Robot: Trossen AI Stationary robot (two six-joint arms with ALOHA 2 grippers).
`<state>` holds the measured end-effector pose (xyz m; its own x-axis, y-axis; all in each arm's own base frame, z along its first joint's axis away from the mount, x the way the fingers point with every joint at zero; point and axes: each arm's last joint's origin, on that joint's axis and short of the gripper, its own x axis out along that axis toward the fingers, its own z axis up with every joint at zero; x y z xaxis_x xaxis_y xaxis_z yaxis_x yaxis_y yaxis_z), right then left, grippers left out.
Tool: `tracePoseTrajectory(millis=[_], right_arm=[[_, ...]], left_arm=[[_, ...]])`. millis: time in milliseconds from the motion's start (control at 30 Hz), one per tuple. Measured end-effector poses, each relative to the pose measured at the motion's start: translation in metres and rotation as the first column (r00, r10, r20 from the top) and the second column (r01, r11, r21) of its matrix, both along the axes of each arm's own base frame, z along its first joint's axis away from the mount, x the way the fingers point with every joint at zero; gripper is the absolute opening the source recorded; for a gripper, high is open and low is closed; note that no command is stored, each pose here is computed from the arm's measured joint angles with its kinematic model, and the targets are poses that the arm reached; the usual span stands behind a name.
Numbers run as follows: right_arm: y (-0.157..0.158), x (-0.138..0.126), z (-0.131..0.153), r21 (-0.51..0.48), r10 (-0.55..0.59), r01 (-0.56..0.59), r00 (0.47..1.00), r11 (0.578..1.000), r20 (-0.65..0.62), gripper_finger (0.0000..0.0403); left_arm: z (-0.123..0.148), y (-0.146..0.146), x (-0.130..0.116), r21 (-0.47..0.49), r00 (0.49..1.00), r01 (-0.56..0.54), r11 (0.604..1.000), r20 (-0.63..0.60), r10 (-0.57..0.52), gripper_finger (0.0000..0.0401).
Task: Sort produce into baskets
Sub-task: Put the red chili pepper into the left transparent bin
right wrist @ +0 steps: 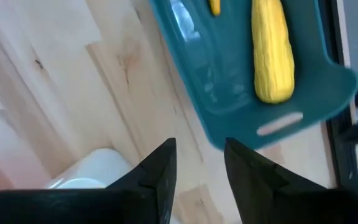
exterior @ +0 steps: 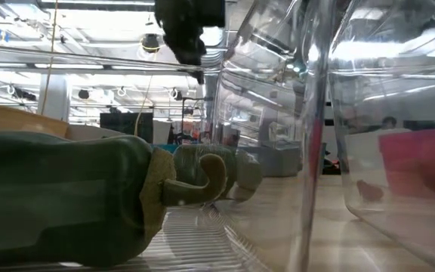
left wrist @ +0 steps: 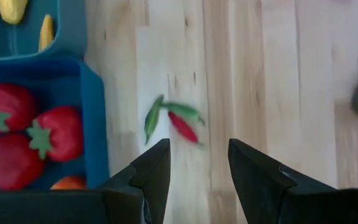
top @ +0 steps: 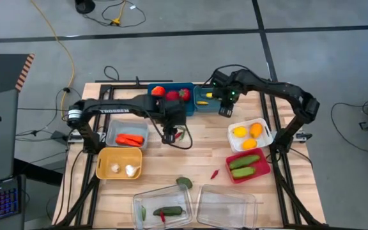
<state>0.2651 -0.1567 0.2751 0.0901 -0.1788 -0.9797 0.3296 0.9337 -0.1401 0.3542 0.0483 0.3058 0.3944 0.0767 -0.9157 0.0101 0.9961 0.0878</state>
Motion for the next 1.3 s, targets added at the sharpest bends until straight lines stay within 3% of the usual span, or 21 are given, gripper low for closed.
tracePoseTrajectory(millis=[167, 433, 533, 833, 1133, 1300], right_arm=[[0.007, -0.003, 0.011, 0.028, -0.066, 0.067, 0.998, 0.997, -0.02, 0.0156], [0.039, -0.005, 0.024, 0.04, 0.012, -0.01, 0.999, 0.999, -0.038, 0.0154], [0.054, -0.004, 0.031, 0.028, 0.052, -0.052, 0.999, 0.998, -0.005, 0.0154], [0.087, -0.001, 0.042, 0.02, 0.1, -0.101, 0.994, 0.995, 0.046, 0.0154], [0.108, 0.002, 0.041, 0.022, 0.176, -0.177, 0.983, 0.984, 0.044, 0.0154], [0.116, 0.003, 0.041, 0.03, 0.161, -0.162, 0.986, 0.986, 0.043, 0.0154]], left_arm=[[-0.033, 0.001, 0.005, -0.022, 0.998, -0.051, 0.998, 0.018, 0.052, 0.0149], [-0.073, 0.001, 0.004, -0.045, 0.991, -0.135, 0.99, -0.032, 0.133, 0.0149], [-0.083, 0.002, 0.006, -0.058, 0.985, -0.171, 0.984, 0.014, 0.172, 0.0149], [-0.112, 0.002, 0.008, -0.082, 0.969, -0.246, 0.966, -0.04, 0.243, 0.0152], [-0.13, 0.004, 0.014, -0.07, 0.957, -0.286, 0.956, -0.066, 0.281, 0.0199], [-0.14, 0.007, 0.017, -0.042, 0.954, -0.296, 0.954, -0.063, 0.293, 0.0205]])
